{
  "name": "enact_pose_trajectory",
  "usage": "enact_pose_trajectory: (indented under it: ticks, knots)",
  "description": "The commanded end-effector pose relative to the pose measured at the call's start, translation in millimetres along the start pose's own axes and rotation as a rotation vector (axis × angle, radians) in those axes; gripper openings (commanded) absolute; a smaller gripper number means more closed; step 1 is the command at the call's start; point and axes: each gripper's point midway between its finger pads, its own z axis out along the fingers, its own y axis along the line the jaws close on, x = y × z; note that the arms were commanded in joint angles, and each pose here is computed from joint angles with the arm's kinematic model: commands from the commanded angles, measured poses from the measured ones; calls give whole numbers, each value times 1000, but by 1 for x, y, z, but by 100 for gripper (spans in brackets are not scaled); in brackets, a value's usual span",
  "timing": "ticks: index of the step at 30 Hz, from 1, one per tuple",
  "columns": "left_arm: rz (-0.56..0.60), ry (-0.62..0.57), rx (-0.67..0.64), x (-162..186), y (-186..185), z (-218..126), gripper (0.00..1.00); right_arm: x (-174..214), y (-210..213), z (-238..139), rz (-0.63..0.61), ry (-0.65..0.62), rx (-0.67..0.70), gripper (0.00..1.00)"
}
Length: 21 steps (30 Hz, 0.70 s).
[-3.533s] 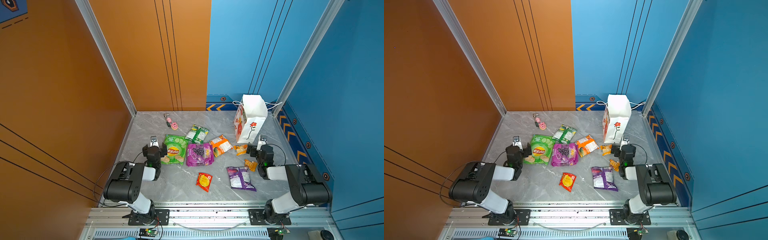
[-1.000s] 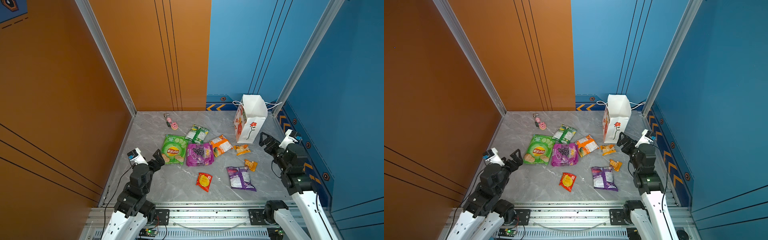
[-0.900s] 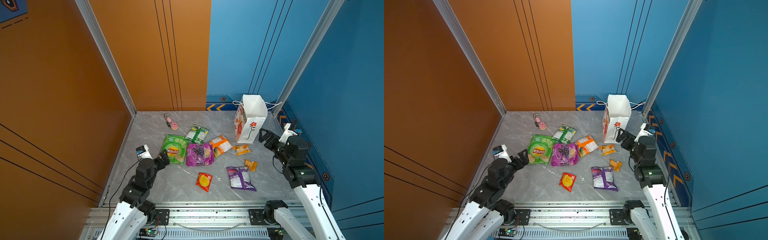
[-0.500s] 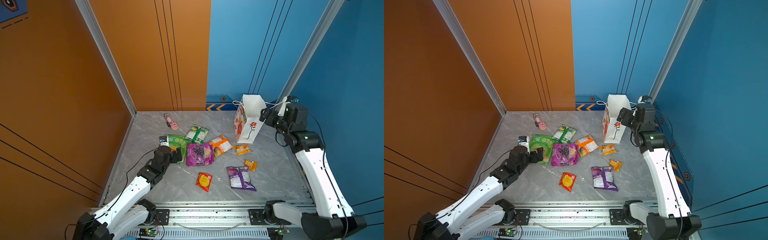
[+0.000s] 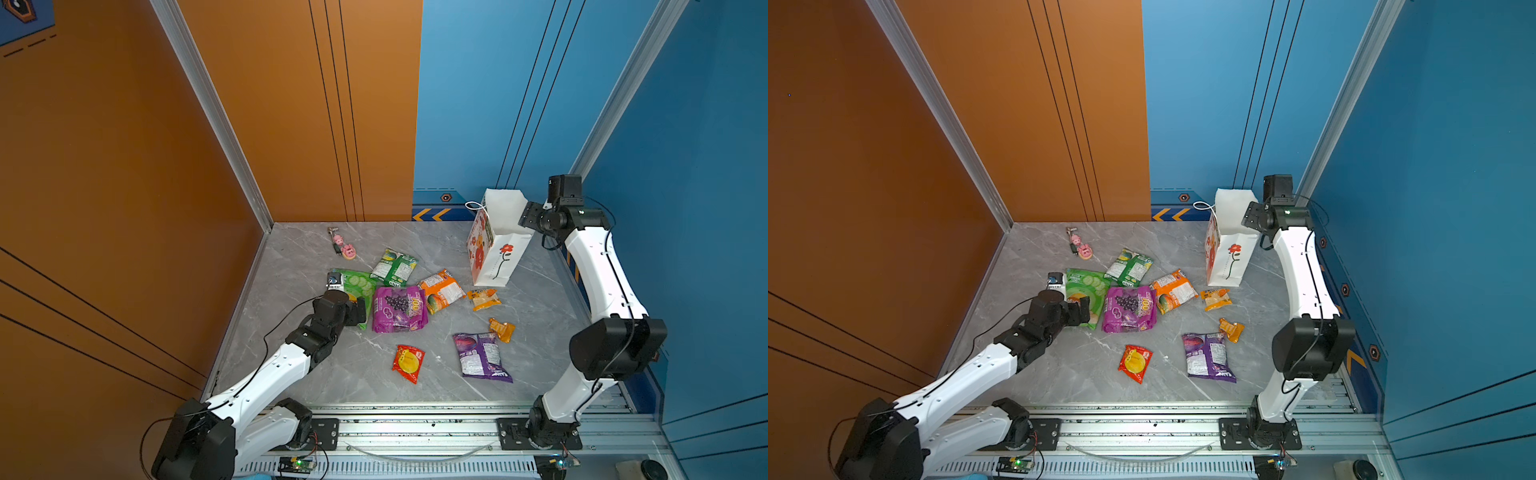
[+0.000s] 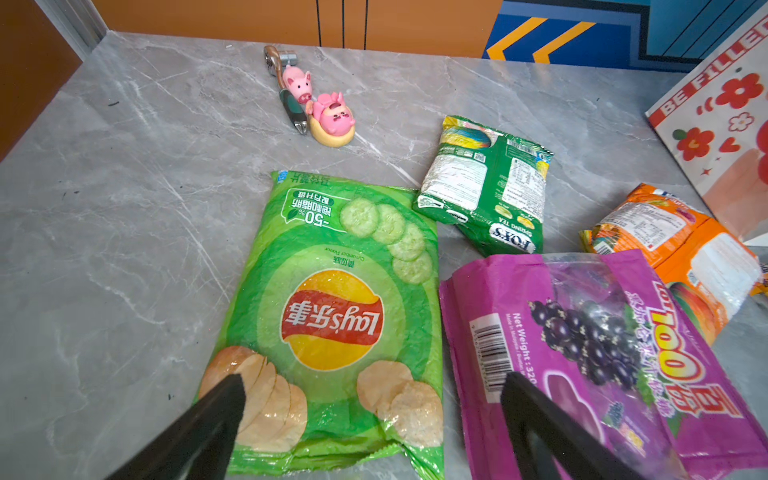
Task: Place the snacks into the paper bag
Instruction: 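Reach right gripper to paper bag rim while left gripper moves over Lay's bag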
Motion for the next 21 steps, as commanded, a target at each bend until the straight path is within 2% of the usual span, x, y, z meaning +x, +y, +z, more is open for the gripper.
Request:
enact_pose_trajectory:
  ticks: [1,6,13,16,18,21]
  knots:
    - [8,-19,-40,-3,10,-3,98,-9,-6,10,34,37,40,71]
    - [2,-39,-42,-6,12,-7,98,-9,0,41,22,97,29,55]
    - [0,-33,-44,-6,12,-4,98,18,-12,63,-80,208,112,50]
    - [15,1,-48,-3,9,3,98,23,-9,58,-79,224,88,36]
    - [23,18,-61,-1,9,7,98,23,-6,53,-71,224,65,23]
    - [31,22,-71,-2,9,10,98,20,-3,34,-57,203,30,9]
